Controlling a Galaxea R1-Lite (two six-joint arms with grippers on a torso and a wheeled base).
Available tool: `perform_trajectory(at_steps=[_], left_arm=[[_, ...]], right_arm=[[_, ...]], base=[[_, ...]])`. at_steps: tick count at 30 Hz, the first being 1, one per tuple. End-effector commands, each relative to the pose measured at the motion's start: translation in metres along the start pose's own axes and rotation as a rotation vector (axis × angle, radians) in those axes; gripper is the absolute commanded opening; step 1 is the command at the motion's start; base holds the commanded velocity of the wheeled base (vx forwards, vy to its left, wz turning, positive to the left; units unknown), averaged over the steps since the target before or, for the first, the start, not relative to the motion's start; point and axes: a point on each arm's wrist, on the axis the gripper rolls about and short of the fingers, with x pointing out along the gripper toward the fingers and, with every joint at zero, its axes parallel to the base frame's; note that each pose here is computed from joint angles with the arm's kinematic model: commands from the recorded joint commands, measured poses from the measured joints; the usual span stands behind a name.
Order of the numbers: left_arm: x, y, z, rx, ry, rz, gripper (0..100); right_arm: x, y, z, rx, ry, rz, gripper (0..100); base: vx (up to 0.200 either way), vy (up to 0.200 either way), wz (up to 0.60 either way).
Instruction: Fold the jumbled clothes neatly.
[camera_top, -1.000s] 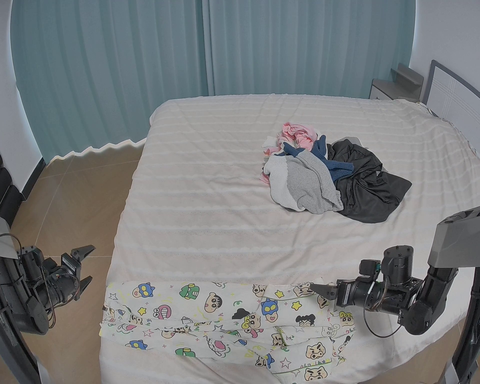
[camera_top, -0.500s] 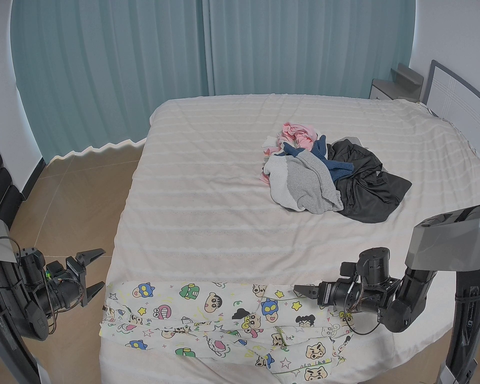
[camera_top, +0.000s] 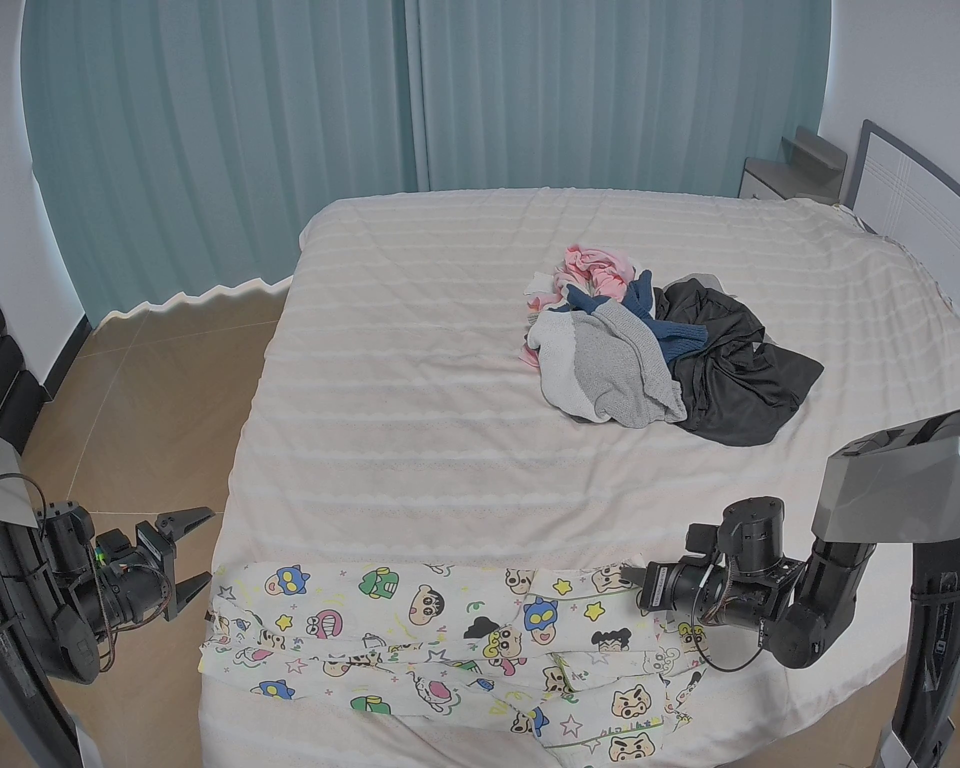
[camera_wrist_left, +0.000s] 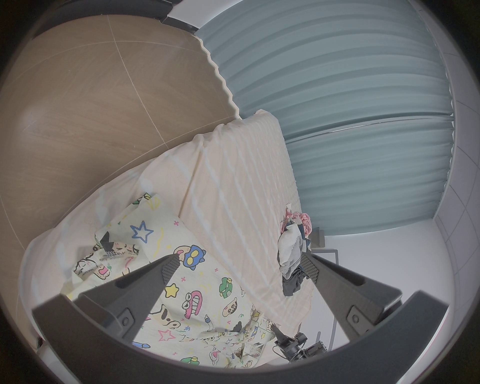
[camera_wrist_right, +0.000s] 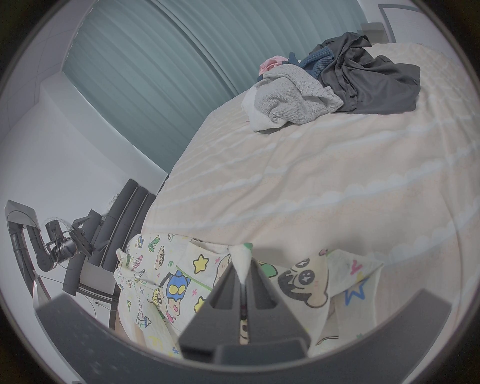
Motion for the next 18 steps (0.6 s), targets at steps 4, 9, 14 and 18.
perform_trajectory(at_steps=[4, 9, 14, 18], left_arm=[[0.001, 0.0, 0.001, 0.006, -0.004, -0.007, 100], [0.0, 0.0, 0.0, 0.004, -0.004, -0.004, 100], [0.0, 0.001, -0.001, 0.027, -0.002, 0.0, 100], [0.002, 0.007, -0.002, 0.055, 0.011, 0.022, 100]], right_arm=[[-0.01, -0.001, -0.002, -0.002, 0.015, -0.016, 0], [-0.009, -0.004, -0.007, -0.021, 0.035, -0.026, 0], [-0.009, -0.003, -0.006, -0.024, 0.031, -0.028, 0], [-0.009, -0.001, -0.002, -0.031, 0.013, -0.021, 100]], base=[[0.0, 0.0, 0.0], [0.0, 0.0, 0.0], [0.0, 0.0, 0.0], [0.0, 0.0, 0.0]])
